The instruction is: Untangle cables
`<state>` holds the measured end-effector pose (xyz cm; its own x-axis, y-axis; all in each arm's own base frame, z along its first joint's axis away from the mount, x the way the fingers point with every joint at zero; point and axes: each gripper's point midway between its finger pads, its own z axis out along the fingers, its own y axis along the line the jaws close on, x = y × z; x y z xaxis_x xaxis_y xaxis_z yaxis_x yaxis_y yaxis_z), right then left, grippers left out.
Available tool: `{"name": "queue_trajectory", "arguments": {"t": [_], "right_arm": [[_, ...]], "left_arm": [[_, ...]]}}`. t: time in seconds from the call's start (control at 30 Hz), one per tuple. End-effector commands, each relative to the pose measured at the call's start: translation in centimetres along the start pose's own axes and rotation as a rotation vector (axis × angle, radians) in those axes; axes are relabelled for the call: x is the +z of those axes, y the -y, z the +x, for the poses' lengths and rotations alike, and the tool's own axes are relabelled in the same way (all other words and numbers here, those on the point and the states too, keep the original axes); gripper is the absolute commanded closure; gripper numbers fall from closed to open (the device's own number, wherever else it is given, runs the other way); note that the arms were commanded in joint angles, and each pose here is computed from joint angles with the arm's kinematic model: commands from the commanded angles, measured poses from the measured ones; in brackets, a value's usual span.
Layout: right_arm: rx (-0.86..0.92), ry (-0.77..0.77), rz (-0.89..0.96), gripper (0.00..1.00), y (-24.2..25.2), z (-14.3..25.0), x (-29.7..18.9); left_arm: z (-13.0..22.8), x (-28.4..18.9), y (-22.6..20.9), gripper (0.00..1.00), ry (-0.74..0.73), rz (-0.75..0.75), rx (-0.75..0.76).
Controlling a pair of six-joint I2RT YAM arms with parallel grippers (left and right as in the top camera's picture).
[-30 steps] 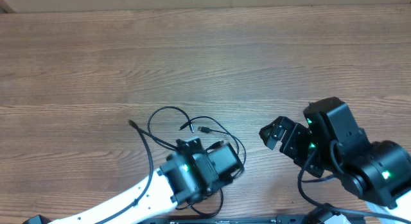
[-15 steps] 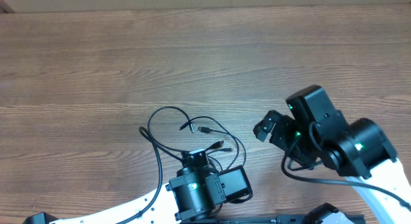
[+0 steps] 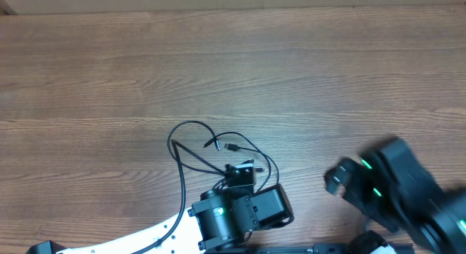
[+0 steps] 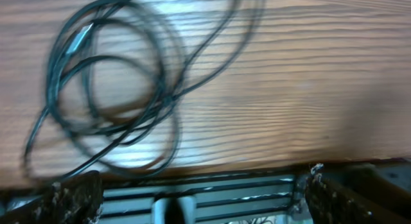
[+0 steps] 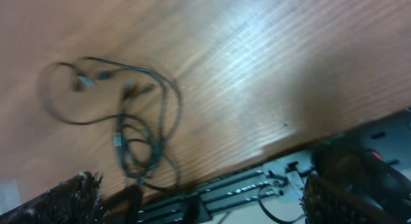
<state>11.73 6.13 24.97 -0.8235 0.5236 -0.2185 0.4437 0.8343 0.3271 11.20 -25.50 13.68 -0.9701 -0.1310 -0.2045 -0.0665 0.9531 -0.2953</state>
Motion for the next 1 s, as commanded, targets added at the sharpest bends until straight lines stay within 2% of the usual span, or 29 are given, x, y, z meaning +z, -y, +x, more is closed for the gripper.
{"name": "queue_trajectory", "arguments": {"t": [0.0, 0.07, 0.23, 0.27, 0.3, 0.33, 0.4, 0.47, 0.57, 0.67, 0.73, 0.77, 0.97], "right_arm": [[-0.006, 0.049, -0.154, 0.00, 0.5, 0.9, -2.6], [-0.055, 0.056, -0.229, 0.00, 0.8, 1.9, -3.6], [-0.304, 0.027, -0.386, 0.00, 0.6, 4.6, -5.3], [-0.362, 0.028, -0.398, 0.00, 0.5, 4.9, -5.4], [-0.434, 0.020, -0.418, 0.00, 0.3, 5.3, -5.5], [-0.502, 0.006, -0.443, 0.00, 0.0, 5.9, -5.7], [-0.582, 0.008, -0.460, 0.00, -0.1, 6.2, -5.8], [-0.608, 0.015, -0.460, 0.00, -0.1, 6.2, -5.8], [-0.608, 0.019, -0.458, 0.00, -0.1, 6.1, -5.8], [-0.608, 0.024, -0.454, 0.00, -0.1, 6.0, -5.8], [-0.609, 0.032, -0.447, 0.00, 0.0, 5.9, -5.7], [-0.609, 0.034, -0.444, 0.00, 0.0, 5.8, -5.7], [-0.607, 0.042, -0.435, 0.00, 0.1, 5.6, -5.6]], "left_arm": [[-0.4, 0.0, 0.8, 0.01, 0.022, 0.032, 0.086], [-0.6, 0.0, 0.9, 0.00, 0.028, 0.037, 0.078], [-1.5, 0.1, 0.0, 0.02, 0.047, 0.001, 0.090], [-1.7, 0.1, -0.2, 0.04, 0.057, -0.009, 0.111], [-2.1, 0.1, -0.4, 0.13, 0.074, -0.018, 0.129], [-2.3, 0.0, -0.7, 0.15, 0.086, -0.035, 0.156], [-2.3, 0.0, -1.2, 0.02, 0.083, -0.053, 0.164], [-2.4, 0.1, -1.1, 0.00, 0.062, -0.044, 0.178], [-2.8, 0.3, -0.8, 0.01, -0.015, 0.010, 0.276], [-4.1, 0.4, -0.7, 0.00, -0.076, 0.085, 0.292], [-4.6, 0.3, -0.5, 0.04, -0.110, 0.141, 0.297], [-4.8, 0.2, -0.5, 0.01, -0.120, 0.150, 0.281], [-3.9, 0.2, -1.2, 0.00, -0.187, 0.113, -0.020]]}}
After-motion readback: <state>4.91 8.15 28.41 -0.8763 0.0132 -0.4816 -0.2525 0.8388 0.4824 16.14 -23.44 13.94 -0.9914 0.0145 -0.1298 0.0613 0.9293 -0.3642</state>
